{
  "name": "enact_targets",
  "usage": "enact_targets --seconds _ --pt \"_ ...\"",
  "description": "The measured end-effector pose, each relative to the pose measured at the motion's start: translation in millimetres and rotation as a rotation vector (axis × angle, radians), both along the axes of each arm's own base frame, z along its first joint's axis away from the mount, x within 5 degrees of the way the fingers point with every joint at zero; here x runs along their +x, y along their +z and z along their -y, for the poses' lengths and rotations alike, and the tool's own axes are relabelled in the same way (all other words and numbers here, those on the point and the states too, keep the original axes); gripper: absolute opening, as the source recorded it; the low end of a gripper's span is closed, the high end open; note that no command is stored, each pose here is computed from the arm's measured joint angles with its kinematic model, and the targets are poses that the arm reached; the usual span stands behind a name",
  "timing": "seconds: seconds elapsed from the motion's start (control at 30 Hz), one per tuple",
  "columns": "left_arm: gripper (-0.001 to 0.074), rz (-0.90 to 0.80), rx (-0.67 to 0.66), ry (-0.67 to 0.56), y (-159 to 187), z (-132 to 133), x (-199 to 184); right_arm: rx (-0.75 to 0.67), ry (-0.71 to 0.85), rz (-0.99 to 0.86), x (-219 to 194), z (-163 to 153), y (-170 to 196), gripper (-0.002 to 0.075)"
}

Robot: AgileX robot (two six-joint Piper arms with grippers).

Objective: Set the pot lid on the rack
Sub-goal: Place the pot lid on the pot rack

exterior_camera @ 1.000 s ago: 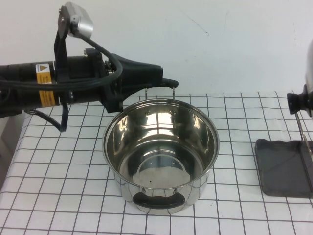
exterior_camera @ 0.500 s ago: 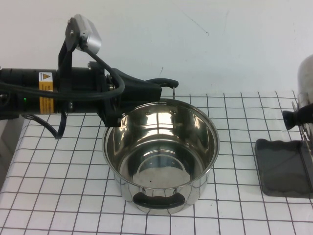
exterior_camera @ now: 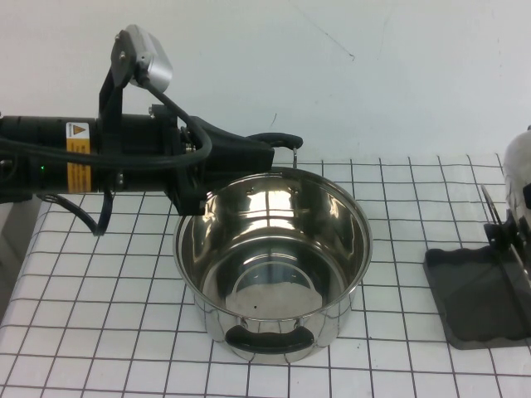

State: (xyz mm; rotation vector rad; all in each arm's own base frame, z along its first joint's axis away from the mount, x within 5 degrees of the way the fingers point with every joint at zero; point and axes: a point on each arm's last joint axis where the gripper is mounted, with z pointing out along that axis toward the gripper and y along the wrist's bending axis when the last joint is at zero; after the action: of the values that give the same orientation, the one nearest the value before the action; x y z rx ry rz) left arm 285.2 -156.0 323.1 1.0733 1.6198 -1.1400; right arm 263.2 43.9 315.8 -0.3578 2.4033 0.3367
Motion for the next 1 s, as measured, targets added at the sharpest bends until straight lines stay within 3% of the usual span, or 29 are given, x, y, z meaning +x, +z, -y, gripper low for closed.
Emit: enact_targets --seconds 0.43,0.8,1.0 --pt "-0.0002 -0.024 0.054 0.007 -5 -1 0 -0.054 0.006 0.019 -12 4 10 0.0195" --pt "-0.0002 -0.034 0.125 0.110 -10 -5 8 -0.164 -0.079 0.096 -58 20 44 0.0195" --pt "-0.0002 -0.018 0.150 0.254 -5 -16 0 -0.187 -0.121 0.194 -91 26 66 0.0192"
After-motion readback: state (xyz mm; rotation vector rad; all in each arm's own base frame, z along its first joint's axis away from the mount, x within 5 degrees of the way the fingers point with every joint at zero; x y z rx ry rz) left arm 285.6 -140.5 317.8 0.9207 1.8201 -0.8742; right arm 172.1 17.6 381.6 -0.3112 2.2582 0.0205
